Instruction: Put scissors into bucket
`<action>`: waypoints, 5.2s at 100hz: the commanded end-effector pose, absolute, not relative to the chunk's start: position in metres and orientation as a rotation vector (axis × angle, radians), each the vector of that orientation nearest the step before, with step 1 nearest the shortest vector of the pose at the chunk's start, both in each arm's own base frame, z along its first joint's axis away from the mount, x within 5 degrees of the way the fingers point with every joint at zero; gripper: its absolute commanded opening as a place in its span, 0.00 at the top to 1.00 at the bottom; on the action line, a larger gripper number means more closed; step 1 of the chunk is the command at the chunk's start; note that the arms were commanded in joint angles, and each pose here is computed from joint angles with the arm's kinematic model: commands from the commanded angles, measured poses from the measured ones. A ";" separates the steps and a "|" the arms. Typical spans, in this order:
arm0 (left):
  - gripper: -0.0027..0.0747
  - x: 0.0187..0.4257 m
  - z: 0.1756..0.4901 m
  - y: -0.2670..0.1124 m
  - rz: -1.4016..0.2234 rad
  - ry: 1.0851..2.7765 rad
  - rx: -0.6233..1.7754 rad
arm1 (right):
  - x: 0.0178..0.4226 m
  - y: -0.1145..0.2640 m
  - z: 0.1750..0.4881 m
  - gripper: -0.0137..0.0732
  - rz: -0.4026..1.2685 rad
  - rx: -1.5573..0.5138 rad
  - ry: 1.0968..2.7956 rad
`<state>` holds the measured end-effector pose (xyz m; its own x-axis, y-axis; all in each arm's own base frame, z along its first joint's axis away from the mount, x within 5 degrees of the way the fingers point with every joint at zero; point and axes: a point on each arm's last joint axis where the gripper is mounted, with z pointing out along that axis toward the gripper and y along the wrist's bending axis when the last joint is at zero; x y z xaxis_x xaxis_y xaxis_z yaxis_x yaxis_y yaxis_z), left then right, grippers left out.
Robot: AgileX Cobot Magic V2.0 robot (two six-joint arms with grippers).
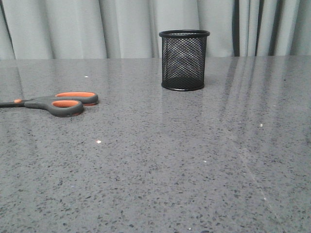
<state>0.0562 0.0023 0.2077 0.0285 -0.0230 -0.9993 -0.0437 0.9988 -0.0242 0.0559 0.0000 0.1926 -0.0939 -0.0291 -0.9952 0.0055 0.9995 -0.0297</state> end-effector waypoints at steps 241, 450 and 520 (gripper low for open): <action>0.61 0.156 0.393 -0.040 -0.516 2.109 0.370 | 0.136 0.023 0.377 0.37 0.245 -0.155 2.092; 0.43 0.345 0.285 -0.103 -0.258 2.143 1.914 | 0.133 0.038 0.378 0.34 0.311 -0.293 2.071; 0.43 0.349 0.276 -0.105 -0.280 2.111 1.955 | 0.133 0.038 0.378 0.34 0.310 -0.292 2.068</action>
<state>0.3567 -0.0983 0.2534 -0.0871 0.9616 -0.2602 0.9954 0.0945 0.0161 0.1301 0.0388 0.3616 -0.5688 -0.1002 -0.8163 -0.3342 0.9351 0.1181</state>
